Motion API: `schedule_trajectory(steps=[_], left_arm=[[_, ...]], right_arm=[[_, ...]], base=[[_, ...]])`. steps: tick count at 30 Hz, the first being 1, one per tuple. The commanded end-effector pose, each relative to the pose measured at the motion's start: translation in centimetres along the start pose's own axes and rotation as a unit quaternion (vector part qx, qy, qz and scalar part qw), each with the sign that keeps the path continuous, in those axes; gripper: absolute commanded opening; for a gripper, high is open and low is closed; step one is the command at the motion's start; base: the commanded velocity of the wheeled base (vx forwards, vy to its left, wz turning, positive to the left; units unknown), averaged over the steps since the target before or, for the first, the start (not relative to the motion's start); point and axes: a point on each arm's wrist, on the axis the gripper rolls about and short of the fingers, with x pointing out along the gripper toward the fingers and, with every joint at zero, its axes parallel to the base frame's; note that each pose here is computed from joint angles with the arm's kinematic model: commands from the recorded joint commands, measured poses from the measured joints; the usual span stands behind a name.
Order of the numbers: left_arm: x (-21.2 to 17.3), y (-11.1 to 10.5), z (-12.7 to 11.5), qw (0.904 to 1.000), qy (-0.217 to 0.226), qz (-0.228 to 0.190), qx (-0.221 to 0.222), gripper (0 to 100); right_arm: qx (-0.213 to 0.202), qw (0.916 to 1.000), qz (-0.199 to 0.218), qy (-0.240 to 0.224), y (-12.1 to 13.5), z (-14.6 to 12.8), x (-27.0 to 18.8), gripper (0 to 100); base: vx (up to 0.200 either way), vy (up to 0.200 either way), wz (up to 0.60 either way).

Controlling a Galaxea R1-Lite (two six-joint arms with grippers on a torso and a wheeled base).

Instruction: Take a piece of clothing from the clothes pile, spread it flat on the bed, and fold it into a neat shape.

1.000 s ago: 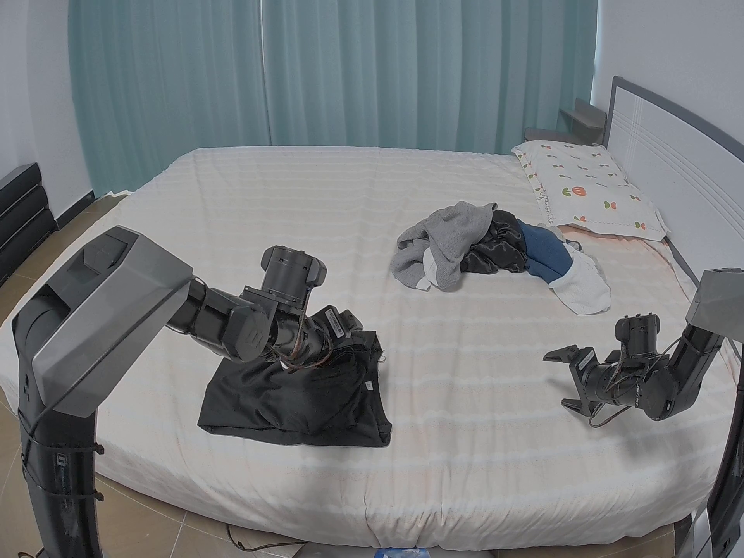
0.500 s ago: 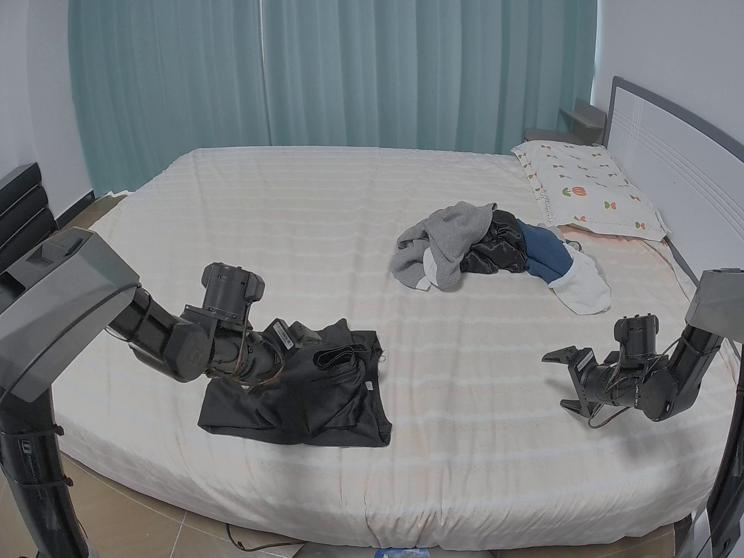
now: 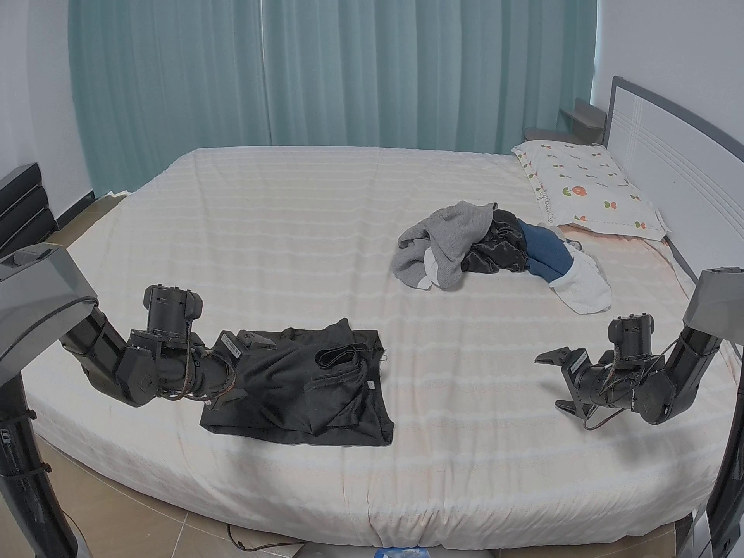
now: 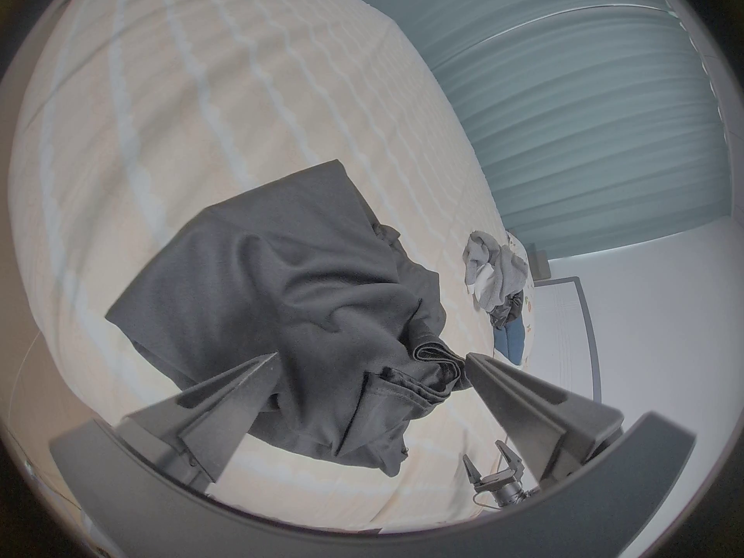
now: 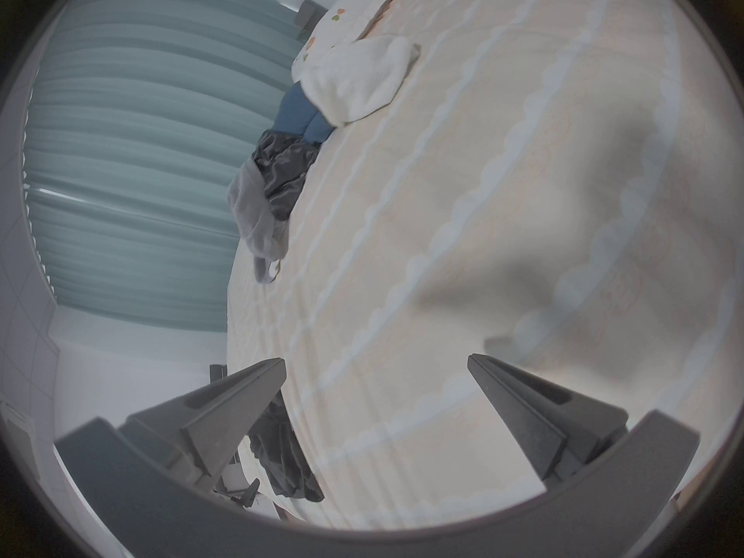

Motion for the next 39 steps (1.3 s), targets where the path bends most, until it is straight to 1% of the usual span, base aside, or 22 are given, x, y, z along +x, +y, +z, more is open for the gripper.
schedule_trajectory(steps=[1, 6, 9, 12, 15, 16, 17, 19, 20, 21, 22, 24, 26, 27, 28, 29, 31, 33, 34, 35, 36, 39], left_arm=[[-1.3, 0.6, 1.0, 0.9999, -0.003, -0.007, -0.015, 100], [-1.2, 1.1, 1.6, 0.9997, -0.002, -0.008, -0.021, 100], [-0.9, 1.6, 1.8, 0.9996, 0.010, -0.009, -0.026, 100], [-0.6, 1.8, 1.7, 0.9995, 0.012, -0.010, -0.026, 100], [-0.4, 1.9, 1.7, 0.9995, 0.011, -0.014, -0.025, 100], [-0.4, 1.9, 1.7, 0.9995, 0.011, -0.014, -0.025, 100], [-0.1, 2.0, 1.7, 0.9996, 0.010, -0.015, -0.023, 100], [0.1, 1.9, 1.8, 0.9995, 0.008, -0.020, -0.022, 100], [0.2, 1.9, 1.8, 0.9995, 0.007, -0.023, -0.021, 100], [0.2, 1.9, 1.8, 0.9995, 0.007, -0.023, -0.021, 100], [0.6, 1.9, 1.8, 0.9995, 0.004, -0.026, -0.018, 100], [1.0, 1.9, 1.6, 0.9995, 0.002, -0.028, -0.012, 100], [1.2, 1.9, 1.4, 0.9995, 0.001, -0.031, -0.009, 100], [1.1, 1.8, 1.4, 0.9994, 0.000, -0.032, -0.008, 100], [1.1, 1.8, 1.4, 0.9994, 0.000, -0.032, -0.008, 100], [1.1, 1.9, 1.4, 0.9995, 0.001, -0.031, -0.009, 100], [1.1, 1.9, 1.4, 0.9995, 0.001, -0.031, -0.009, 100], [1.1, 2.0, 1.3, 0.9995, 0.001, -0.030, -0.008, 100], [1.1, 1.9, 1.3, 0.9995, 0.002, -0.031, -0.008, 100], [1.1, 2.0, 1.3, 0.9995, 0.001, -0.030, -0.008, 100], [1.1, 2.0, 1.3, 0.9995, 0.001, -0.030, -0.008, 100], [1.1, 1.9, 1.3, 0.9995, 0.002, -0.031, -0.008, 100]], right_arm=[[-0.035, 0.9988, 0.034, 0.001, 2.8, -1.7, -2.0, 100], [-0.068, 0.9966, 0.043, 0.017, 4.0, -3.3, -1.8, 100], [-0.128, 0.9914, 0.022, 0.018, 5.0, -5.4, -0.8, 100], [-0.155, 0.9878, 0.012, 0.017, 5.9, -6.5, -0.2, 100], [-0.194, 0.9807, 0.006, 0.025, 7.2, -8.2, 0.4, 100], [-0.194, 0.9807, 0.006, 0.025, 7.2, -8.2, 0.4, 100], [-0.225, 0.9740, -0.001, 0.026, 7.8, -9.2, 0.8, 100], [-0.255, 0.9668, -0.012, 0.020, 8.0, -9.9, 1.4, 100], [-0.268, 0.9634, -0.013, 0.015, 8.2, -10.2, 1.7, 100], [-0.268, 0.9634, -0.013, 0.015, 8.2, -10.2, 1.7, 100], [-0.293, 0.9561, -0.017, 0.004, 8.5, -11.0, 2.1, 100], [-0.317, 0.9481, -0.021, -0.002, 8.8, -11.8, 2.3, 100], [-0.348, 0.9368, -0.034, -0.005, 8.9, -12.5, 2.6, 100], [-0.358, 0.9327, -0.038, -0.007, 9.0, -12.7, 2.8, 100], [-0.358, 0.9327, -0.038, -0.007, 9.0, -12.7, 2.8, 100], [-0.380, 0.9234, -0.049, -0.014, 9.1, -13.0, 3.3, 100], [-0.387, 0.9204, -0.052, -0.019, 9.2, -13.0, 3.6, 100], [-0.408, 0.9106, -0.064, -0.027, 9.5, -13.3, 4.2, 100], [-0.410, 0.9093, -0.066, -0.027, 9.4, -13.4, 4.3, 100], [-0.418, 0.9043, -0.079, -0.029, 9.2, -13.5, 4.6, 100], [-0.418, 0.9043, -0.079, -0.029, 9.2, -13.5, 4.6, 100], [-0.437, 0.8931, -0.099, -0.041, 9.0, -13.5, 5.5, 100]], base=[[0.000, 0.200, 0.00], [0.000, 0.200, 0.00], [0.000, 0.200, 0.00], [0.000, 0.200, 0.00], [0.000, 0.200, 0.00], [0.000, 0.200, 0.00], [0.000, 0.200, 0.00], [0.000, 0.200, 0.00], [0.000, 0.200, 0.00], [0.000, 0.200, 0.00], [0.000, 0.200, 0.00], [0.000, 0.200, 0.00], [0.000, 0.200, 0.00], [0.000, 0.200, 0.00], [0.000, 0.200, 0.00], [0.000, 0.200, 0.00], [0.000, 0.000, 0.00], [0.000, 0.000, 0.00], [0.000, 0.000, 0.00], [0.000, 0.000, 0.00], [0.000, 0.000, 0.00], [0.000, 0.000, 0.00]])
